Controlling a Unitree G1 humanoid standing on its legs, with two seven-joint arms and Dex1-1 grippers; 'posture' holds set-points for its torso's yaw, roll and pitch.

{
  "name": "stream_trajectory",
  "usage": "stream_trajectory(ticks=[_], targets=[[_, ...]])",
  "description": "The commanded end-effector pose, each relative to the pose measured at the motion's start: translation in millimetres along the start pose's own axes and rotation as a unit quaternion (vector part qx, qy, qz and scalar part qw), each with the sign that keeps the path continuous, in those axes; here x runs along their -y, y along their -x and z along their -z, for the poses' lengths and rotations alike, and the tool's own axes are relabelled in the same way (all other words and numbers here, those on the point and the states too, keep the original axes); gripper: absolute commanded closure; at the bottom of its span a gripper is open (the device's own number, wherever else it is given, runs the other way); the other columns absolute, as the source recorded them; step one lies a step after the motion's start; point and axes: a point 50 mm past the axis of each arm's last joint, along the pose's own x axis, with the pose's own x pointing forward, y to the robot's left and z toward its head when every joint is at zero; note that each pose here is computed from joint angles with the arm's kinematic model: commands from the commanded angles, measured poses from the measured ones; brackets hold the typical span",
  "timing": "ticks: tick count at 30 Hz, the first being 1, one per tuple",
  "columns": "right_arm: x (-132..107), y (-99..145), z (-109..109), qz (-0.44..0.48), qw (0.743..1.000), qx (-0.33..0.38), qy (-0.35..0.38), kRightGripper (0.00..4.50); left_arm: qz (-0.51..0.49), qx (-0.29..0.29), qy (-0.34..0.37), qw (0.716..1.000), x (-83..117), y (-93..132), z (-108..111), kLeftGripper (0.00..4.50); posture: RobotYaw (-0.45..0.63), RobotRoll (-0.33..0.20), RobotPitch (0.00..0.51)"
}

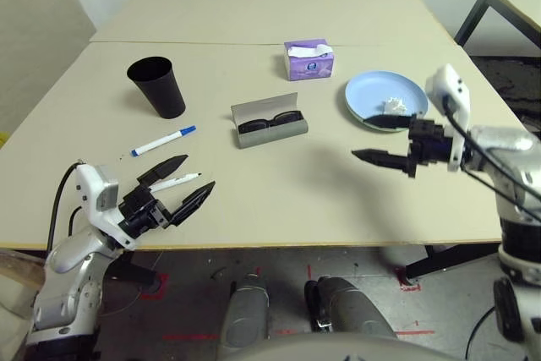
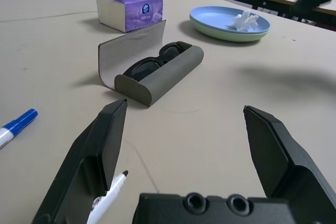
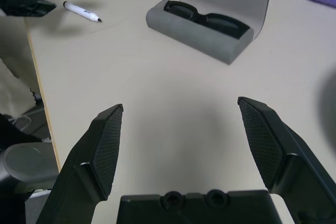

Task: Organize and tidy the items on the table.

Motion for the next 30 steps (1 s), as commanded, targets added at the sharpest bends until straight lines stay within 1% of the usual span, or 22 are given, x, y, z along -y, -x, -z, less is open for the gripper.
stream_trajectory(ticks=[1, 3, 5, 7, 11, 15, 19, 22, 23, 30], targets=[[9.2, 10.2, 16.8, 0.058, 0.997, 0.042, 0.013, 0.03, 0.006, -0.002, 0.004, 1.000, 4.9, -1.7, 2.8, 0.00, 0.04, 0.000, 0.160], [10.4, 13.1, 22.4, 0.070, 0.995, 0.064, 0.017, 0.03, 0.004, -0.001, 0.004, 1.000, 4.7, -1.5, 2.7, 0.00, 0.04, 0.000, 0.159], [10.8, 15.1, 22.9, 0.075, 0.992, 0.095, 0.025, 0.03, -0.003, 0.001, 0.003, 1.000, 3.2, -0.9, 1.7, 0.00, 0.04, 0.000, 0.157], [9.4, 16.8, 25.8, 0.072, 0.990, 0.110, 0.041, 0.03, -0.013, 0.003, 0.003, 1.000, 1.0, -0.1, 1.0, 0.00, 0.04, 0.000, 0.154], [-0.4, 17.7, 36.7, 0.036, 0.991, 0.110, 0.068, 0.03, -0.047, 0.005, 0.007, 0.999, -7.7, -1.7, -2.2, 0.00, 0.04, 0.000, 0.153], [-11.0, 21.2, 45.1, -0.009, 0.991, 0.099, 0.091, 0.03, -0.080, -0.023, -0.016, 0.996, -20.4, -4.7, -5.0, 0.00, 0.04, 0.000, 0.151], [-16.6, 26.8, 58.2, -0.028, 0.992, 0.082, 0.088, 0.03, -0.099, -0.039, -0.037, 0.994, -33.2, -9.9, -6.6, 0.00, 0.03, 0.000, 0.152], [-21.4, 28.4, 65.7, -0.035, 0.993, 0.070, 0.085, 0.00, -0.099, -0.056, -0.043, 0.993, -41.0, -20.0, -5.8, 0.59, 0.03, 0.000, 0.154], [-22.0, 28.4, 66.3, -0.033, 0.994, 0.071, 0.083, 0.00, -0.099, -0.057, -0.044, 0.992, -42.3, -22.6, -5.6, 0.88, 0.02, 0.000, 0.154], [-22.9, 31.0, 66.2, -0.015, 0.993, 0.080, 0.080, 0.00, -0.137, -0.043, -0.046, 0.989, -53.1, -56.0, -8.1, 3.19, 0.00, 0.000, 0.154]])
